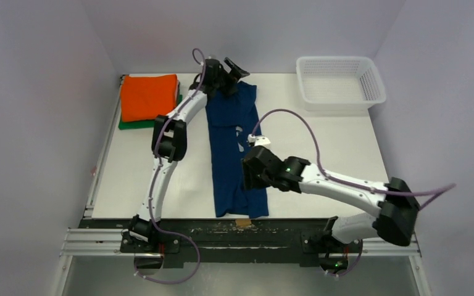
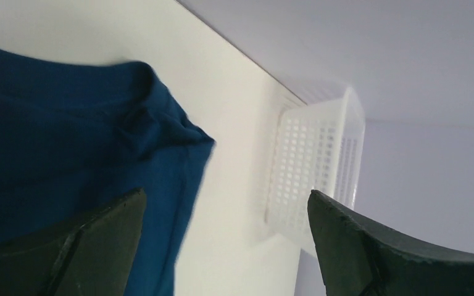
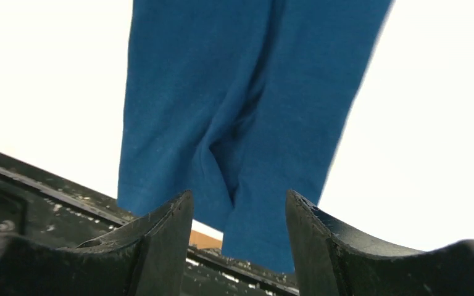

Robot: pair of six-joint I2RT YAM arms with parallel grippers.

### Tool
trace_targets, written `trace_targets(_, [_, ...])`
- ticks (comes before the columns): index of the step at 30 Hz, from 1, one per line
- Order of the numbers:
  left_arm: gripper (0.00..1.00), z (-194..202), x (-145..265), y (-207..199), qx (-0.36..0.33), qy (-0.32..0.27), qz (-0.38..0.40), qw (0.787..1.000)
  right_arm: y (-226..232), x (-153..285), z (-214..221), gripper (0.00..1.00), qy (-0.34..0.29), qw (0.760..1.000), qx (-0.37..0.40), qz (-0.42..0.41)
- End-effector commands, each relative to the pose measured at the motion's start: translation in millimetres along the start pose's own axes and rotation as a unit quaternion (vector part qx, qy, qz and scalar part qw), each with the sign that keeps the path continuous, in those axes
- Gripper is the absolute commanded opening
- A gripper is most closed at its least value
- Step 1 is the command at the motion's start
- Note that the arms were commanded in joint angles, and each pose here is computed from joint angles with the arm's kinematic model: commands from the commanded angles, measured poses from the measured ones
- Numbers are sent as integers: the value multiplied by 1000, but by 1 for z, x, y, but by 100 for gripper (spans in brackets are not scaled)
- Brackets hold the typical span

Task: Fold and stack the t-shirts
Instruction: Rotate the tshirt 90 degrees, then grab the bottom of the folded rectangular tshirt with both arms

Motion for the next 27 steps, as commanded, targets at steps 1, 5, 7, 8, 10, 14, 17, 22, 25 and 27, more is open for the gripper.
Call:
trace_targets(1, [100, 12, 129, -150, -142, 73, 106, 981, -27, 36, 10, 55, -60, 995, -79, 30])
trace_targets(5, [100, 39, 228, -148, -187, 91, 24, 978, -39, 51, 29, 55, -64, 990, -121, 13])
trace_targets(7, [100, 60, 272, -121, -217, 74, -22, 973, -44, 50, 42, 55, -55, 989, -137, 12])
trace_targets(8, [100, 71, 291, -103, -226, 64, -44, 971, -47, 48, 49, 55, -50, 988, -143, 12])
trace_targets(10, [100, 97, 325, -45, -228, 63, -94, 967, -50, 42, 62, 55, -34, 987, -154, 10])
trace_targets(14, [98, 137, 374, 28, -209, 78, -118, 968, -47, 25, 81, 51, -6, 988, -156, -19])
trace_targets(17, [88, 172, 400, 71, -202, 121, -147, 961, -41, 14, 85, 47, 2, 988, -148, -52])
trace_targets(22, [75, 211, 438, 127, -230, 188, -219, 929, -40, 5, 92, 42, 23, 990, -134, -50])
trace_targets(25, [60, 221, 452, 153, -230, 217, -224, 922, -41, 1, 96, 39, 29, 990, -131, -52])
trace_targets(27, [58, 225, 455, 162, -232, 229, -220, 919, -42, -1, 99, 37, 34, 990, -127, -52])
Point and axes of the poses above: each gripper's point midway between its finger pads, its own x axis back along the fingers, its own y axis along the line the jaws close on, z = x × y, the point moved 8 cm from there along x, back along the fingers, and after that the axes turned 9 degrees about x, right-handed, at the moved point
